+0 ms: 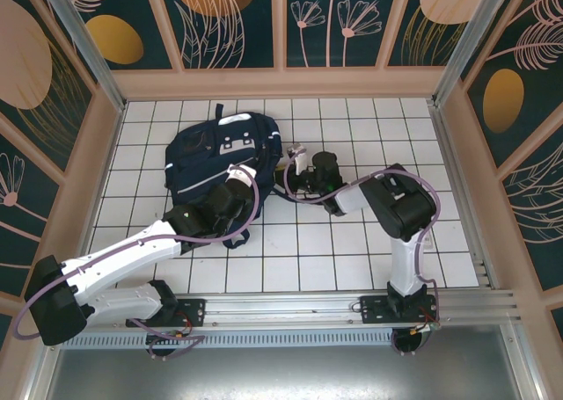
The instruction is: Pack the student bag
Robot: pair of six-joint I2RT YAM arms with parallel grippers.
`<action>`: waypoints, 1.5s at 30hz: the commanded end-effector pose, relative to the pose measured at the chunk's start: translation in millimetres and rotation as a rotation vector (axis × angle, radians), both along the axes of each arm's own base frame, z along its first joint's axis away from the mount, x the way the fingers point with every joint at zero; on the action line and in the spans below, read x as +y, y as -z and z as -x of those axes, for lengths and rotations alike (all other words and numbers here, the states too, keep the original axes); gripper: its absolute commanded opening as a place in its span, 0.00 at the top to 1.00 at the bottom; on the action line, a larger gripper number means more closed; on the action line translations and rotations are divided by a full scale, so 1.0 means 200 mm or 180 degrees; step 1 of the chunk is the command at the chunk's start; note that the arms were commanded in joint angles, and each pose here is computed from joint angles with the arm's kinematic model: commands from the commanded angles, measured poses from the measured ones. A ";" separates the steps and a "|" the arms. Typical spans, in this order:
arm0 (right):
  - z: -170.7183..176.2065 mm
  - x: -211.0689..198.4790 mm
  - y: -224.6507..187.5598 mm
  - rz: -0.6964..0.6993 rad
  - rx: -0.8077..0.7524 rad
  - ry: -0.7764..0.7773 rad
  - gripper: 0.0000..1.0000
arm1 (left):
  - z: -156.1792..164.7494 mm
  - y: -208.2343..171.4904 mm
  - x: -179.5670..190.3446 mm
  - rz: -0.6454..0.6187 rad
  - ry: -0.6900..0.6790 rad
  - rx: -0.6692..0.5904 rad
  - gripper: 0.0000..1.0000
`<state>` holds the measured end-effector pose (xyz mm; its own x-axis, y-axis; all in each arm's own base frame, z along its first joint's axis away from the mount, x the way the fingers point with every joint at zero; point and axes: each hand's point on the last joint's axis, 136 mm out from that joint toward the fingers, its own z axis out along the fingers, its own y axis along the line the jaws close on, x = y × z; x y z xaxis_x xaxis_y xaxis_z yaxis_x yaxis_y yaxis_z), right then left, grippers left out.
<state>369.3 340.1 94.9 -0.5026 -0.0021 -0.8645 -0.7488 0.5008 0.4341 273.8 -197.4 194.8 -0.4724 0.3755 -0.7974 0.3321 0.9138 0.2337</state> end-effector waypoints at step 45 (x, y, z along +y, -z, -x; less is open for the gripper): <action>0.66 0.00 -0.17 0.0194 -0.0299 0.0115 1.00 | -0.13 -0.23 -0.30 0.1398 0.0313 0.0037 0.44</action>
